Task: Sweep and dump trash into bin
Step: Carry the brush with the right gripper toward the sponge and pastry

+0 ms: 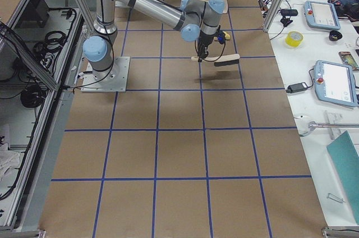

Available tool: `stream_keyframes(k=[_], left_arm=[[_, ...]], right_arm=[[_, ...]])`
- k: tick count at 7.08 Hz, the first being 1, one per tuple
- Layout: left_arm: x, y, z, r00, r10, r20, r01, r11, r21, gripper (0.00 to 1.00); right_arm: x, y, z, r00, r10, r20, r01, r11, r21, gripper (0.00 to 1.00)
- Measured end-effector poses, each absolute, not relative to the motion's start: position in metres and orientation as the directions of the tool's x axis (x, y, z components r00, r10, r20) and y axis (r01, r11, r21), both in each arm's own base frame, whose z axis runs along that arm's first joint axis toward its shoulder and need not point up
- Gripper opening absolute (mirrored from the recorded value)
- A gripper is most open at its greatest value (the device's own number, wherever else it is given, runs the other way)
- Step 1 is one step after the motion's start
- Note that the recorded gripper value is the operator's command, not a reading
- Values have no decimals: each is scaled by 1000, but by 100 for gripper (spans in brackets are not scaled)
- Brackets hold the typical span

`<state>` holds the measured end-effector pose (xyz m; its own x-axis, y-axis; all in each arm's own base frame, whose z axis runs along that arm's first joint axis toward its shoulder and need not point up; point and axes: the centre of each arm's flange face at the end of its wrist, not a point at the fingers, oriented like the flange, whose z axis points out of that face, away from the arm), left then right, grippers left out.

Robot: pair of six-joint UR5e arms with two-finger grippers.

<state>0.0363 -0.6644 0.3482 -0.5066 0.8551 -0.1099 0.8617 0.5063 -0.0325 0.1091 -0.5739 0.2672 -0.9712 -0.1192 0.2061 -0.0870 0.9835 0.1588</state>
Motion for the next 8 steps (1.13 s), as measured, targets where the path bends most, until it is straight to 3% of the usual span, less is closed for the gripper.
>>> stream_keyframes(k=[3,5,7,8], left_arm=[[61,-684,301,-216,975,-54,976,217,2,95],[61,-685,262,-84,996,8,996,84,-4,95],[55,-684,250,-45,999,13,999,45,-6,95],[49,-682,245,-43,999,10,999,43,-5,89]], right_arm=[[215,-581,251,-949,-164,269,-133,983,130,0],[272,-576,234,-945,-168,279,-140,983,118,0],[314,-565,221,-946,-172,274,-145,983,116,0],[333,-556,216,-953,-161,257,-135,984,116,0]])
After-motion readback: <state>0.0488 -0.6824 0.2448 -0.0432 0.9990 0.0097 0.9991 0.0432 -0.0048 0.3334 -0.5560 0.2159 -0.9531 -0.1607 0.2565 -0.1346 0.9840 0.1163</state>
